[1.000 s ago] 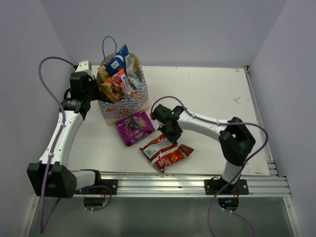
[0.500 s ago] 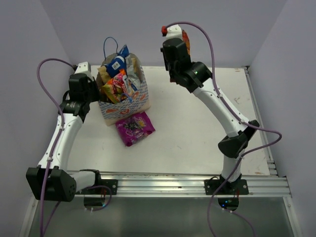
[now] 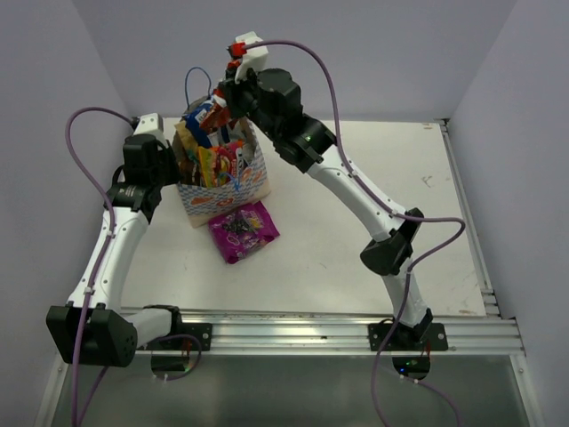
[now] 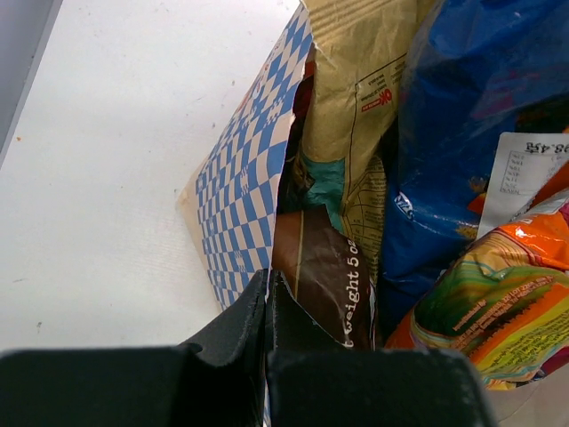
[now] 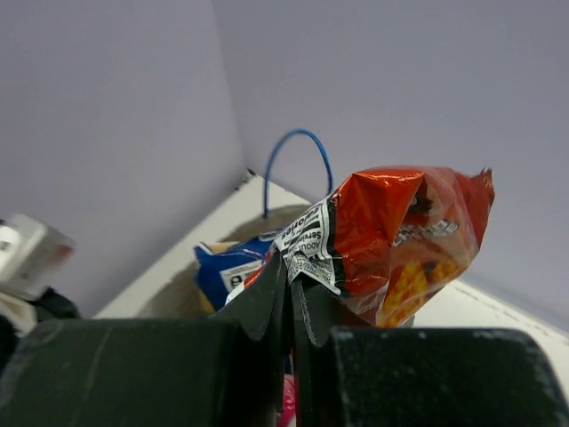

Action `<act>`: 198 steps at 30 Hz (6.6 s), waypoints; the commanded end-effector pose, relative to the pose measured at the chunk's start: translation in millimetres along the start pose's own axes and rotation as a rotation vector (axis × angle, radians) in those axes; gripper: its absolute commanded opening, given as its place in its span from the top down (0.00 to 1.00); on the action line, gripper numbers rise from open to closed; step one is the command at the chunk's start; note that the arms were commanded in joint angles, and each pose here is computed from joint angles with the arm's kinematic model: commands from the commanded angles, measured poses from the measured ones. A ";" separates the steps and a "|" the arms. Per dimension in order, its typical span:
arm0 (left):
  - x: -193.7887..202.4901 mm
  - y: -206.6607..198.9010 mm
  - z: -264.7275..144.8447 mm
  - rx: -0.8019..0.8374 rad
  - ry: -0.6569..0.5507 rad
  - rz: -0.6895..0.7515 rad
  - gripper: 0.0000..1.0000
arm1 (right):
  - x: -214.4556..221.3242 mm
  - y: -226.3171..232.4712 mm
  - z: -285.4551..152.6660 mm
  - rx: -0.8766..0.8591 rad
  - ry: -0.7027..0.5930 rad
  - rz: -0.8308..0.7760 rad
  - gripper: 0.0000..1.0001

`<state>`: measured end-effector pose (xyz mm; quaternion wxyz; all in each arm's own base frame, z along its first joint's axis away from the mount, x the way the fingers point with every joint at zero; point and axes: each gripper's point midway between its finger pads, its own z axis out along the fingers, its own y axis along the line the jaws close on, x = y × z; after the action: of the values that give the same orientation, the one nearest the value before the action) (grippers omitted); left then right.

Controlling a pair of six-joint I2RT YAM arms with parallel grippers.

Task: Place the snacks into the paper bag

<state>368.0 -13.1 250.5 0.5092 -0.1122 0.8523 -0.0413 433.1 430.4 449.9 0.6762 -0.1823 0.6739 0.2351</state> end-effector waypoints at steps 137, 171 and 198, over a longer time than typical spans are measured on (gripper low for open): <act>-16.5 8.2 -5.0 -0.050 -0.073 0.019 1.00 | 176.7 27.3 -1.9 -0.131 0.518 -0.045 0.96; -21.1 9.4 -5.4 -0.059 -0.090 0.020 1.00 | 42.6 50.4 -42.4 -0.229 0.217 -0.034 0.27; -24.6 9.3 -0.9 -0.065 -0.095 0.018 1.00 | 140.3 -65.1 -22.4 0.160 0.430 -0.129 0.27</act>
<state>367.3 0.2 244.4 0.5060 -0.1266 0.8532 -0.0056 453.7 378.5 297.8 0.5413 -0.2258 0.8054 0.0858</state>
